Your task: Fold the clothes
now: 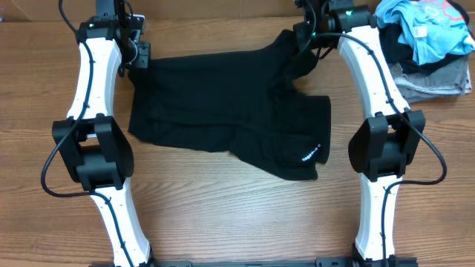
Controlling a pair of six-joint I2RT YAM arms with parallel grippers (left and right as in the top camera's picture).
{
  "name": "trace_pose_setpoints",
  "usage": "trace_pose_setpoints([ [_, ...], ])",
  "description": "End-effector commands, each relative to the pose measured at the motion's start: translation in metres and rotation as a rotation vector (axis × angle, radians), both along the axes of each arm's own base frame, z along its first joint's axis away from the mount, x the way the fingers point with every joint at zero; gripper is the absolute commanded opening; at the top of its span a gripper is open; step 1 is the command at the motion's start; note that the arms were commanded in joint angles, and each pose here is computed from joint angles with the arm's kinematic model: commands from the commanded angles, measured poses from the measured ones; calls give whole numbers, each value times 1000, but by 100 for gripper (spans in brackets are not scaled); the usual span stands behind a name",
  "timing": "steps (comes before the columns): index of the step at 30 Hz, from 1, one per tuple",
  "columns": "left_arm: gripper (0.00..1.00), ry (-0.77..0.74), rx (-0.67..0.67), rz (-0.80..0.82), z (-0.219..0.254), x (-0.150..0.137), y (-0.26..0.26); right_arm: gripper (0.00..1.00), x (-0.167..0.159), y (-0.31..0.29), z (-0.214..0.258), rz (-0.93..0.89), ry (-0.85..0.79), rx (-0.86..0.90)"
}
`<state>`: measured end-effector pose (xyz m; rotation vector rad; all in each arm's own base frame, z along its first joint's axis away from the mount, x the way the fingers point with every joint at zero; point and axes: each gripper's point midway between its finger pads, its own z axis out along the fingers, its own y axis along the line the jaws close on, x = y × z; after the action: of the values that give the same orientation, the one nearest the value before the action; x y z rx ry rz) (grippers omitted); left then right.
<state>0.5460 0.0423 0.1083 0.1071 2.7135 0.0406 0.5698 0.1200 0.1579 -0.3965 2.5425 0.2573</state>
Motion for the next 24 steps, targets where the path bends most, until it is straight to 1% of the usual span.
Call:
trace_pose_setpoints([
  [1,4,-31,0,14,10,6,1,4,3,0,33,8,-65,-15],
  [6,4,-30,1,14,13,5,1,4,-26,15,42,55,23,16],
  [9,4,-13,3,16,19,0,2,4,-54,27,39,74,129,35],
  [13,4,26,46,38,23,-11,11,4,-92,33,23,24,307,26],
  [17,4,61,89,20,17,-18,16,4,-118,29,3,-49,447,-22],
  [21,4,84,97,-6,10,-22,16,4,-140,18,-21,-138,572,-85],
  [24,4,102,90,-10,2,-24,14,4,-147,12,-36,-188,626,-98],
])
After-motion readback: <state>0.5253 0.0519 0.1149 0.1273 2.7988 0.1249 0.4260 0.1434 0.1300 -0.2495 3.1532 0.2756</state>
